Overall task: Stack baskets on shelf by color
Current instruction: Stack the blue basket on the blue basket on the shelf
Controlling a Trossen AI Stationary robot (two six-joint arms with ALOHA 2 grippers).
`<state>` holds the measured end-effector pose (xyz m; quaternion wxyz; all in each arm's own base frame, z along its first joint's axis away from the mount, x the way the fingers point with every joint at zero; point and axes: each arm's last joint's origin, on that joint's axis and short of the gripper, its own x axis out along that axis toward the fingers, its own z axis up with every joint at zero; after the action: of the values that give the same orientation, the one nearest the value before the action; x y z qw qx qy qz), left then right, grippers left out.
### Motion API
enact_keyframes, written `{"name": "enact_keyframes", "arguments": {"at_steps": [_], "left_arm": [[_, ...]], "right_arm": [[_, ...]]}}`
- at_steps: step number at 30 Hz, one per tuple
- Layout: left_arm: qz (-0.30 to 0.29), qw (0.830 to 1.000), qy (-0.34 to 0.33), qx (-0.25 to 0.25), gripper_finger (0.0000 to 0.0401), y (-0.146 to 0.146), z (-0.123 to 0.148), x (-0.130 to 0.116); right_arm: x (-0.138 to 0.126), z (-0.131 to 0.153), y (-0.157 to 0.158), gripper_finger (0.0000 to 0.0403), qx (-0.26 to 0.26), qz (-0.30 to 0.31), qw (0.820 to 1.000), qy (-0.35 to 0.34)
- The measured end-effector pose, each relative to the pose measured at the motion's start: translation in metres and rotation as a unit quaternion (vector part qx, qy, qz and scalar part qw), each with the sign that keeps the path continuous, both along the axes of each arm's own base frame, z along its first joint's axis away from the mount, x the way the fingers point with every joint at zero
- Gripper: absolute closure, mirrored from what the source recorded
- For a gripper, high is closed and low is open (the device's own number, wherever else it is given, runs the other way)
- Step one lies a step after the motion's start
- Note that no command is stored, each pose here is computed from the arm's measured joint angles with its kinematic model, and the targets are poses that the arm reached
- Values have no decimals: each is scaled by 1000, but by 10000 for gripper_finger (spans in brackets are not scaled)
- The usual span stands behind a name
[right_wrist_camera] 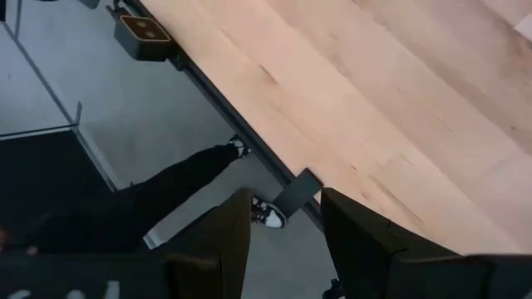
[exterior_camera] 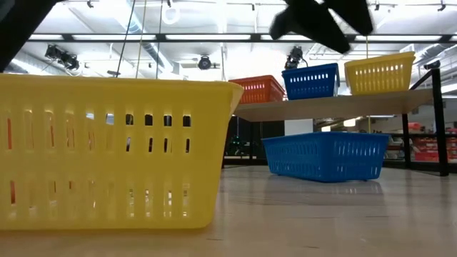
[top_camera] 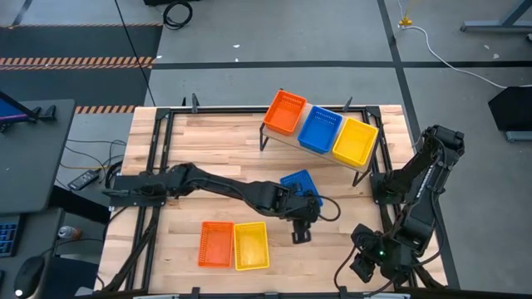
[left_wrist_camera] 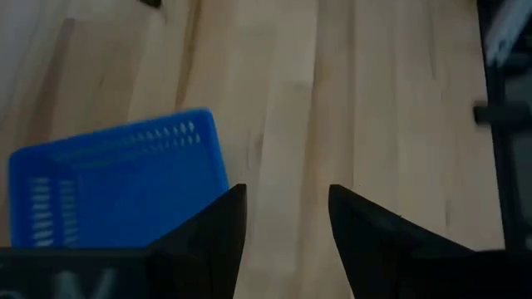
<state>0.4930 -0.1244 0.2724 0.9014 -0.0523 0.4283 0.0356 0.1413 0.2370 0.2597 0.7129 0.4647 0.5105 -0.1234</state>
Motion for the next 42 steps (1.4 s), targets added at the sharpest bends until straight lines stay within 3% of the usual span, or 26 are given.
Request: {"name": "enact_keyframes", "arguments": {"at_steps": [6,18,24,29,34,39,42], "left_arm": [[43,999,1,-25,220,6,-22,13],[37,999,-22,-12,214,16,-32,26],[34,999,19,3,211,16,-66,32],[65,997,38,30,211,16,-95,36],[86,995,48,18,212,16,-110,39],[63,995,81,-17,229,11,-127,38],[54,995,84,-21,263,6,-127,37]], "right_arm": [[-1,0,1,249,4,6,1000,3],[-5,1,5,249,6,2,1000,-12],[-6,1,4,249,-5,-14,1000,-23],[-6,1,4,249,-2,-22,1000,-22],[-6,1,4,249,3,-23,999,-23],[-6,2,6,249,9,-19,1000,-23],[-6,2,6,249,11,-22,999,-25]]}}
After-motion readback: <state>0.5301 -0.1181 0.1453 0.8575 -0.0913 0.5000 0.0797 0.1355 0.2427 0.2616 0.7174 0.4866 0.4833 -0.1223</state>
